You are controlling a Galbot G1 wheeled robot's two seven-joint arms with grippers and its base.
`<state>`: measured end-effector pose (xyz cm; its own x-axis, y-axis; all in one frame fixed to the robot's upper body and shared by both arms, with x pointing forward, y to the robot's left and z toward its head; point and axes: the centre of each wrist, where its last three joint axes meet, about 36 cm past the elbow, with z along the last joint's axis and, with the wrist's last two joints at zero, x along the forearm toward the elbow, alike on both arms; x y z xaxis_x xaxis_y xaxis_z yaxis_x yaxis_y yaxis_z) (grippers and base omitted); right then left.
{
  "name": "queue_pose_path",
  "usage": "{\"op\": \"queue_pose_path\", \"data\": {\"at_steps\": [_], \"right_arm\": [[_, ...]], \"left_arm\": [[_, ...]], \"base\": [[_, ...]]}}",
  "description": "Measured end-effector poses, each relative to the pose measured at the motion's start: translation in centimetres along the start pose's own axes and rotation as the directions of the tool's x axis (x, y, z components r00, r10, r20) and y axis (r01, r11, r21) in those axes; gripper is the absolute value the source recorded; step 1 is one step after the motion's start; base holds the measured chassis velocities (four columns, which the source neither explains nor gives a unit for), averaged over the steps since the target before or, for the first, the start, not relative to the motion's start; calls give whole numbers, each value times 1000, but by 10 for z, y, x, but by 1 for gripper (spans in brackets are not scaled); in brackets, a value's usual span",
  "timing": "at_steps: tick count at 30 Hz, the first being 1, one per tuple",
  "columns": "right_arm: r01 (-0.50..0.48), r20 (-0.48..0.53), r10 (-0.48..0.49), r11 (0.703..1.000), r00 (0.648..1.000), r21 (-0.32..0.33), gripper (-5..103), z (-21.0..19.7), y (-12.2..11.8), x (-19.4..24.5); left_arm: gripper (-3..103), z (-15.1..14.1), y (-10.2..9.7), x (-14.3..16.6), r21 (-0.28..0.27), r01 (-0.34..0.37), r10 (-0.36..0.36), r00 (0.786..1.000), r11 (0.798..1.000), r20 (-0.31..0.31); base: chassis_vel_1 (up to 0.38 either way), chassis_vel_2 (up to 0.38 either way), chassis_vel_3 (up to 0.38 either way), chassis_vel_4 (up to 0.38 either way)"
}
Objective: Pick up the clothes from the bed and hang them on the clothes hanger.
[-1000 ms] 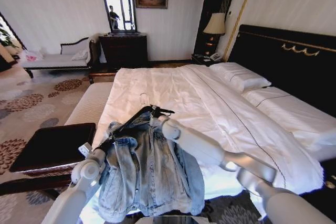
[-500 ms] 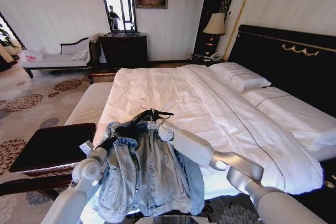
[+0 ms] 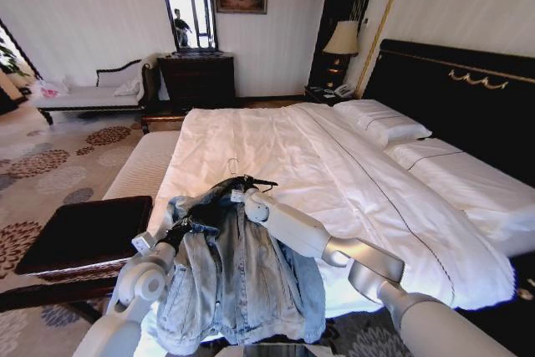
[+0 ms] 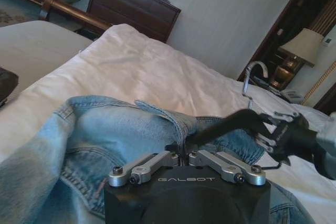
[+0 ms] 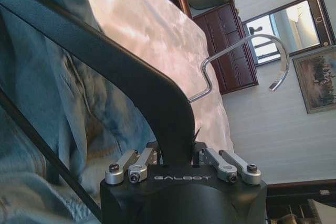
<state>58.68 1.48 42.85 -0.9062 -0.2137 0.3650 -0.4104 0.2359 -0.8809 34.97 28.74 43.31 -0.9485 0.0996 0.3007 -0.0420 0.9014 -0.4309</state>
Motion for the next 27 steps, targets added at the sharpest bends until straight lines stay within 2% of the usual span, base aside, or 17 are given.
{"op": "queue_pose_path", "data": {"at_steps": [4,7,14,20,23,25,26,27], "right_arm": [[12,1,-12,1000,1000,-4,29,-12,1,4],[29,13,-29,999,1000,-24,29,-26,1,9],[48,46,-46,998,998,-48,29,-47,4,14],[82,41,-79,993,996,-81,28,-61,17,9],[95,51,-90,991,995,-90,28,-66,19,11],[95,53,-90,991,995,-91,28,-66,19,12],[98,61,-92,991,994,-93,28,-66,18,14],[99,65,-93,991,994,-93,28,-66,18,15]], "left_arm": [[3,3,-6,-2,-15,-13,12,1000,1000,-5],[3,13,-15,-2,-71,-30,29,1000,997,-10],[3,22,-22,-3,-103,-40,38,999,994,-19],[3,27,-30,6,-149,-49,47,999,988,-19],[3,37,-30,9,-193,-42,37,999,980,-28],[3,39,-29,9,-201,-38,33,999,979,-28],[3,43,-25,8,-227,-22,17,999,974,-27],[0,44,-24,8,-233,-16,10,1000,972,-27]], "base": [[0,0,0,0],[0,0,0,0],[0,0,0,0],[0,0,0,0],[0,0,0,0],[0,0,0,0],[0,0,0,0],[0,0,0,0]]}}
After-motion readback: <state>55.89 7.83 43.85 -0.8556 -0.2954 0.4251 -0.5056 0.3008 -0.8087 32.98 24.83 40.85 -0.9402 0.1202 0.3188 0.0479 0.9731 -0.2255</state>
